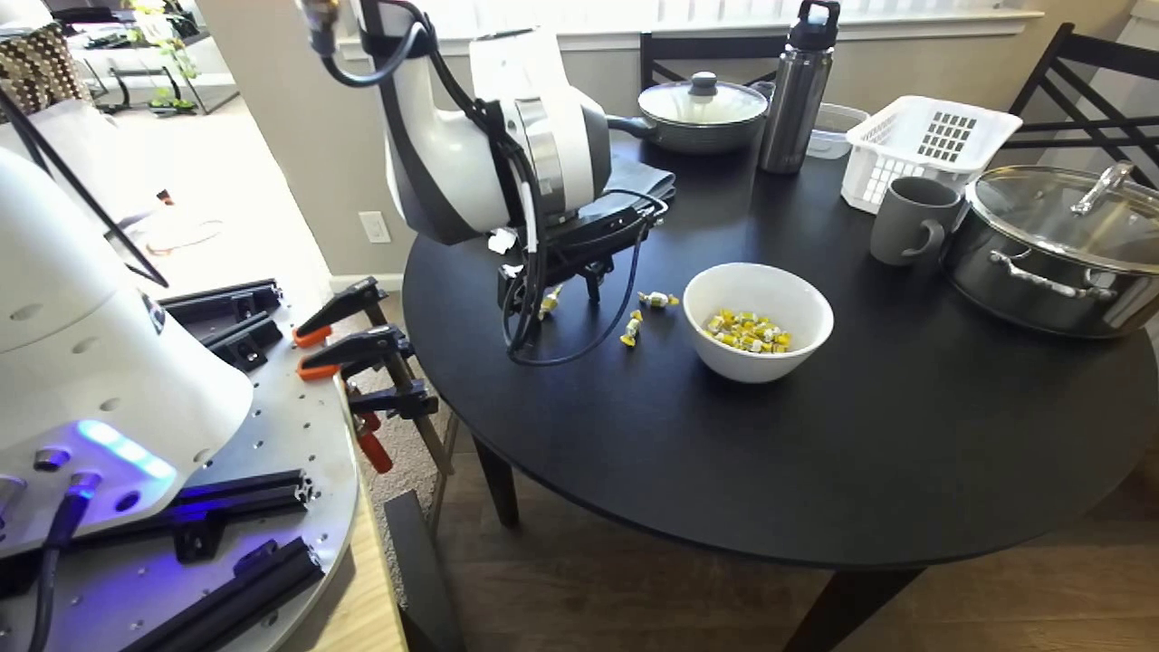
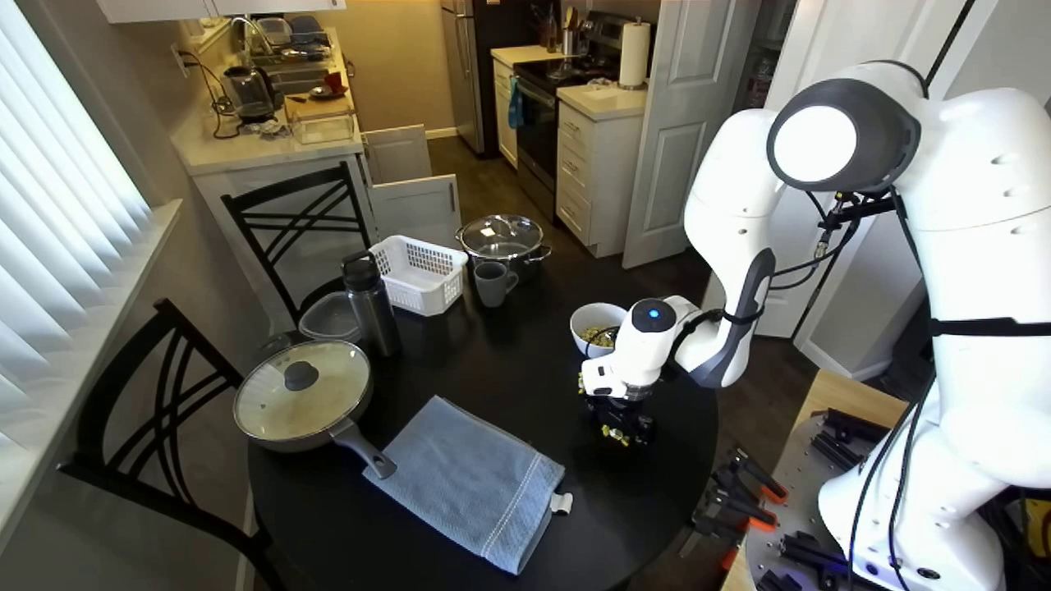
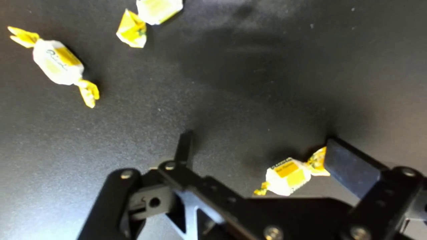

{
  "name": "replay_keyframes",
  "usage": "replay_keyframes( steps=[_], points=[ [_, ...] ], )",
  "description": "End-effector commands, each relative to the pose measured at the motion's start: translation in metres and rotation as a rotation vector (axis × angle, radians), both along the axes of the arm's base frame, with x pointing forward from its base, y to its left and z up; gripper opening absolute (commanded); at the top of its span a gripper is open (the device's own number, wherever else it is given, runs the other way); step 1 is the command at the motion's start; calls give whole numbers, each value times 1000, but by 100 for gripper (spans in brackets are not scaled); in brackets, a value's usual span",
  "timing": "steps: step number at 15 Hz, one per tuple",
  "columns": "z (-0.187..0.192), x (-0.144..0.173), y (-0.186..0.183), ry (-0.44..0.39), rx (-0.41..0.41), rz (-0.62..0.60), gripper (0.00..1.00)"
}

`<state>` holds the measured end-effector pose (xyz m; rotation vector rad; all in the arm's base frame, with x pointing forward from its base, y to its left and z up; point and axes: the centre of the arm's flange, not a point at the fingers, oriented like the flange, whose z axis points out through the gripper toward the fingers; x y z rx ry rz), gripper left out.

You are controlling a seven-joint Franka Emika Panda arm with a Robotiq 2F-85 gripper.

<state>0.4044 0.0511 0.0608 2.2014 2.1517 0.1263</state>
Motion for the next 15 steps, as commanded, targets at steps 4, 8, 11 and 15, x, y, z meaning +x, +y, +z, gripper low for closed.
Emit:
replay_keyframes(
  steps=[4,8,11,15],
  points=[
    [46,21,-5,-55,44,-31,100],
    [46,22,1,-20,80,-14,100],
    [39,16,5,24,122,3,100],
    [33,11,6,53,132,-22,100]
  ],
)
